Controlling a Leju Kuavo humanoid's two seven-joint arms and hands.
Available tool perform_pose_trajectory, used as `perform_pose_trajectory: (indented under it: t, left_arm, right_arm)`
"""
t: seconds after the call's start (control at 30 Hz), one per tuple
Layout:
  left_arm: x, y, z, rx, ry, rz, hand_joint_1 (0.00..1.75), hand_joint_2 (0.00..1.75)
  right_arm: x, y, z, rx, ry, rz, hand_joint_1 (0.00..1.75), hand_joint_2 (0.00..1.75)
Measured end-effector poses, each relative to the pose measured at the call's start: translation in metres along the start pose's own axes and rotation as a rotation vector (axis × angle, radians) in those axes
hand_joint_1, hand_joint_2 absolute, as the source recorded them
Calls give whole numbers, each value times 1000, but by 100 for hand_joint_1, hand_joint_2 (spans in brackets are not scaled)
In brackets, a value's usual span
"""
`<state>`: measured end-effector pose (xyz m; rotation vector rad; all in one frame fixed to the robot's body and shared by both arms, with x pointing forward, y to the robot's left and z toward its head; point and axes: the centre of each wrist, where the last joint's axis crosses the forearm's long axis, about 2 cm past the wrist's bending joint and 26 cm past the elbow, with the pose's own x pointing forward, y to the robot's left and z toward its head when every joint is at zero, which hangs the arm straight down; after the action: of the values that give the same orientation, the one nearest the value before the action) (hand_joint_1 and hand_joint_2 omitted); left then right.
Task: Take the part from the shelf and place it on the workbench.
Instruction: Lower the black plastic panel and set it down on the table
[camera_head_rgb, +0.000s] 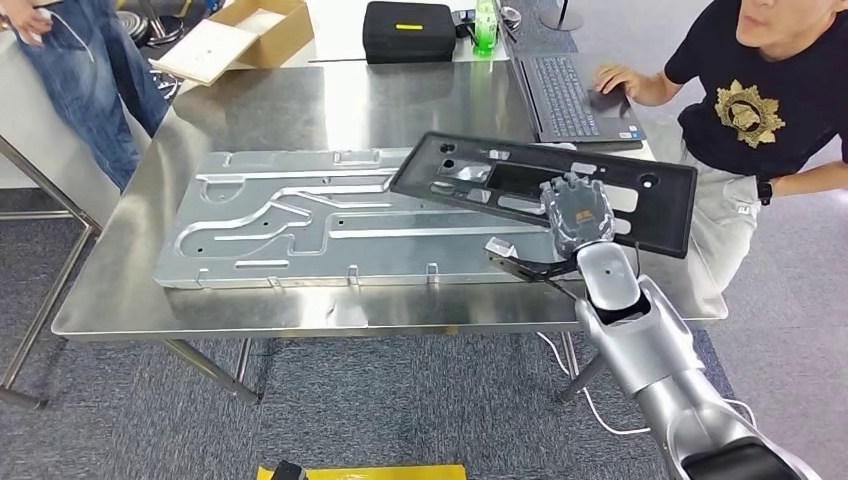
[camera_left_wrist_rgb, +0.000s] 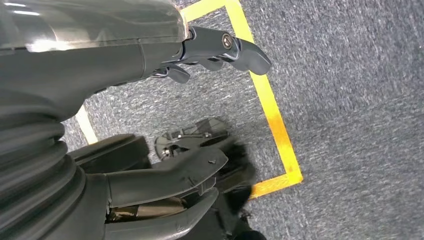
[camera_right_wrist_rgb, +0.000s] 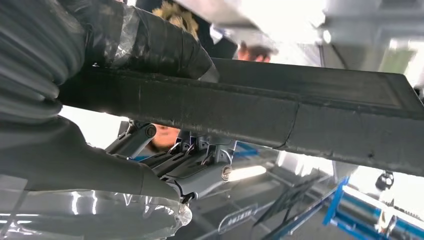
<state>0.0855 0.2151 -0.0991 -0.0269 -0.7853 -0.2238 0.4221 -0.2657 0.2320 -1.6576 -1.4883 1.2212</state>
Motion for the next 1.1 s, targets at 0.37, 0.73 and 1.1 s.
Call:
perform_pose_trajectory:
  t: [0.37,0.73,1.1]
  left_arm:
    - [2,0,-1,-9,-6,-19,0,175]
    - [3,0,-2,-5,-6,-31,0,175]
    - [2,0,-1,0,0,-34,0,175]
  right_arm:
    - [10,-13,-9,-24,-39,-31,175,175]
    - [17,-8,-6,-40,-57,-93,175,175]
    - [23,-2,2,-34,-66,-181,175,175]
